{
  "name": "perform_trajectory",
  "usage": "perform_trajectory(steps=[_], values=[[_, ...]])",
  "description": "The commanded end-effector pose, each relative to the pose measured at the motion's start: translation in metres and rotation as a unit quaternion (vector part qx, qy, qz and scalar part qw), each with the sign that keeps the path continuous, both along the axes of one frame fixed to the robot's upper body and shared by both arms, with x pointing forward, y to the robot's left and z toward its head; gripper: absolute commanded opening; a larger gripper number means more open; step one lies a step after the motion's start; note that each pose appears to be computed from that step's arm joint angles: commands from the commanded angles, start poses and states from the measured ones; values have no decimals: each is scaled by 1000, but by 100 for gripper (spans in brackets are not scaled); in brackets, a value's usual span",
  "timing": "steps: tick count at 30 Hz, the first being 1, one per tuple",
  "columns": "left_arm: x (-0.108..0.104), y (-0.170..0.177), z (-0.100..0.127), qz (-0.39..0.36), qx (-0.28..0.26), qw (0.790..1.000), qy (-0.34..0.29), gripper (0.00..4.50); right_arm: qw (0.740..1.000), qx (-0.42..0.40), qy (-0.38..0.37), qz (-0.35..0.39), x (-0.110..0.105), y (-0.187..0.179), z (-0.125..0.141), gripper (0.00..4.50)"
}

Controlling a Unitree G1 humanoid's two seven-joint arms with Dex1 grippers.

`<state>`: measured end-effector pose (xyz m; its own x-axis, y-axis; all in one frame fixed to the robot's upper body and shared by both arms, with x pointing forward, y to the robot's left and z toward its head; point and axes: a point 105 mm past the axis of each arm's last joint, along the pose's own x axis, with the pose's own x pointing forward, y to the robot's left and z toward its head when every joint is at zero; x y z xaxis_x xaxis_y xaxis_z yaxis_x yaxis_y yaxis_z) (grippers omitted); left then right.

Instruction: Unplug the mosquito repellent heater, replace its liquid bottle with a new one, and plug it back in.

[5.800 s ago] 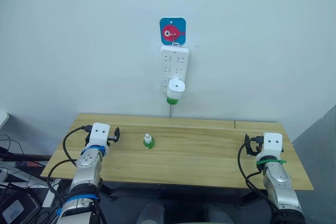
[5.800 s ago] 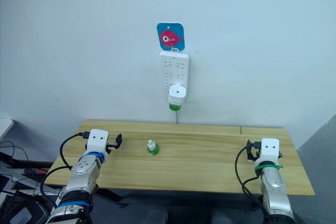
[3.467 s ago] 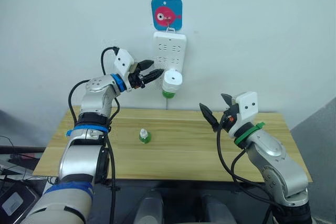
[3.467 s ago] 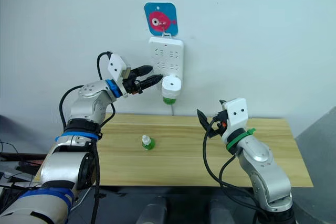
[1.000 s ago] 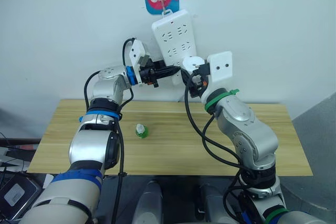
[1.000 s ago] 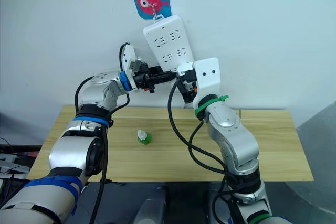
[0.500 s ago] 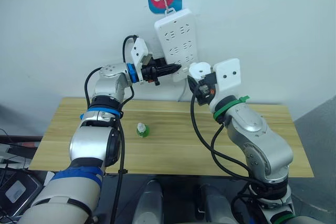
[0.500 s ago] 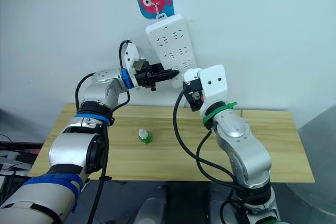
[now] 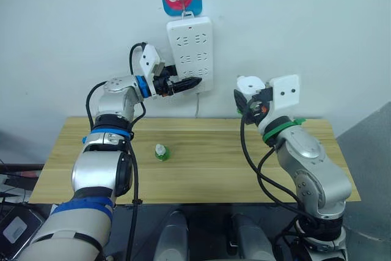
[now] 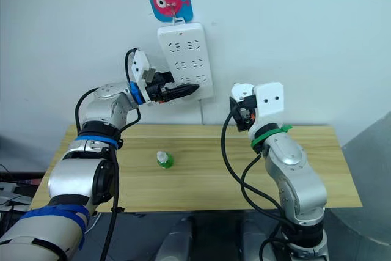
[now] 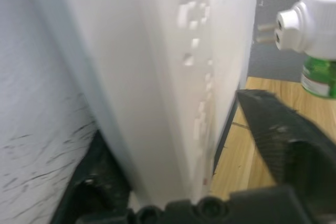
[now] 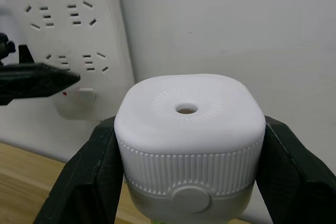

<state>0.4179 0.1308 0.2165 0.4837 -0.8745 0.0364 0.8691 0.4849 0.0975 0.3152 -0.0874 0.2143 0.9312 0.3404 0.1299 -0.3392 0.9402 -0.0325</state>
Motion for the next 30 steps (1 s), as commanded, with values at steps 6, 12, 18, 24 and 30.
perform_trajectory(steps=[6, 12, 18, 24, 30], values=[[-26, 67, -16, 93, 38, 995, 0, 449, 999, 41, -10, -12, 4, -21, -6, 298], [-49, 72, -35, 123, 46, 991, -13, 449, 995, 99, 9, -27, 12, -34, -9, 298], [-93, 9, -47, 42, 2, 999, -3, 449, 949, 306, 68, -26, 18, -59, -11, 298], [-117, -79, -27, -35, -71, 996, -45, 449, 886, 450, 110, 33, 13, -66, -5, 298], [-114, -127, -25, -36, -106, 991, -78, 449, 877, 456, 144, 48, 6, -62, -12, 298]])
